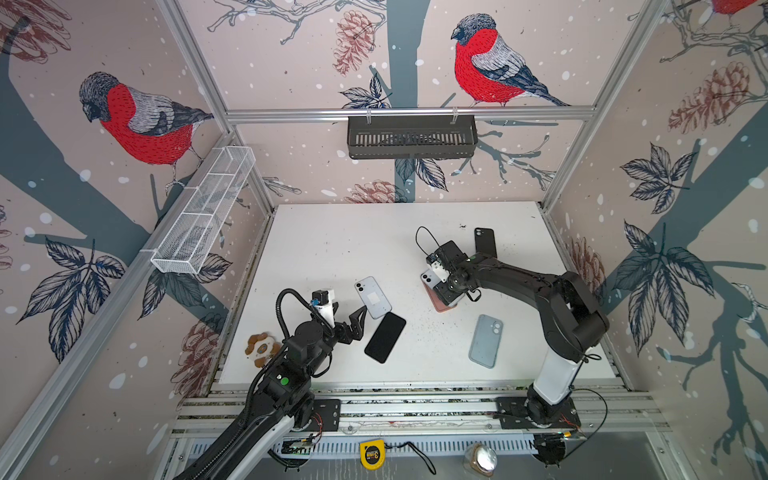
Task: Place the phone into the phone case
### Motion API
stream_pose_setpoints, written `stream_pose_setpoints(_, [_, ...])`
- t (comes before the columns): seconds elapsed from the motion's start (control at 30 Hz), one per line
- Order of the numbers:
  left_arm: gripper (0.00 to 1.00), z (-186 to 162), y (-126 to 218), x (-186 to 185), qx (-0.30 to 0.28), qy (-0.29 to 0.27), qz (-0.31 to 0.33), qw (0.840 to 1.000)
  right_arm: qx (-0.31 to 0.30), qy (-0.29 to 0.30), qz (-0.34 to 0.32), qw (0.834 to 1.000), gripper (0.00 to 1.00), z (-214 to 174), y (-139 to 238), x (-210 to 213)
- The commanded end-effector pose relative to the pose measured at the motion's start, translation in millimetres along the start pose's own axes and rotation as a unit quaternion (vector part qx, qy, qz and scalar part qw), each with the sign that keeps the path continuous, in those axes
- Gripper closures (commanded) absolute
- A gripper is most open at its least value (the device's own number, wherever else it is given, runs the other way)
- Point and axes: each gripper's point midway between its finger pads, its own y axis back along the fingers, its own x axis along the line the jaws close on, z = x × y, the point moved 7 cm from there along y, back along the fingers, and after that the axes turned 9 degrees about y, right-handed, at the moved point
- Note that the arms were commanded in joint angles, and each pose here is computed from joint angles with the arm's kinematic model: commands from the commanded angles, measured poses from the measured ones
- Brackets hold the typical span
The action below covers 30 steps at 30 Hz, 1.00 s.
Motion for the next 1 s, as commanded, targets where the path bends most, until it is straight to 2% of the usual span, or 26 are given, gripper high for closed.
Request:
stream_pose_setpoints(0.0, [0.03, 3.8, 0.2, -2.0, -0.011, -0.001, -0.004, 1.0, -0.011, 0.007, -0.005, 1.0, 0.28, 4.3, 0.2, -0.3])
stream_pose_setpoints(0.17, [0.02, 3.4, -0.2, -2.2, -0.01, -0.001, -0.005, 1.0, -0.015, 0.006, 0.001, 1.0, 0.27, 2.3, -3.7, 2.5])
stream_pose_setpoints(0.3, [0.03, 3.8, -0.2, -2.3, -0.011, -0.001, -0.005, 1.0, -0.026, -0.003, -0.009, 1.0, 0.14, 3.2, 0.3, 0.0])
stream_pose_setpoints(0.43, [0.03, 3.4, -0.3, -2.0, -0.011, -0.001, -0.004, 1.0, -0.033, -0.008, -0.008, 0.999, 0.1, 7.4, 4.1, -1.9])
stream_pose_setpoints(0.7, [0.03, 3.7, -0.5, -2.2, -0.01, -0.001, -0.004, 1.0, -0.012, -0.024, -0.007, 1.0, 0.1, 8.7, -10.8, -5.9])
stream_pose_setpoints(0.97, [0.03, 3.9, -0.2, -2.1, -0.011, 0.0, -0.004, 1.0, -0.001, -0.038, 0.001, 0.999, 0.14, 8.3, -25.3, -9.4])
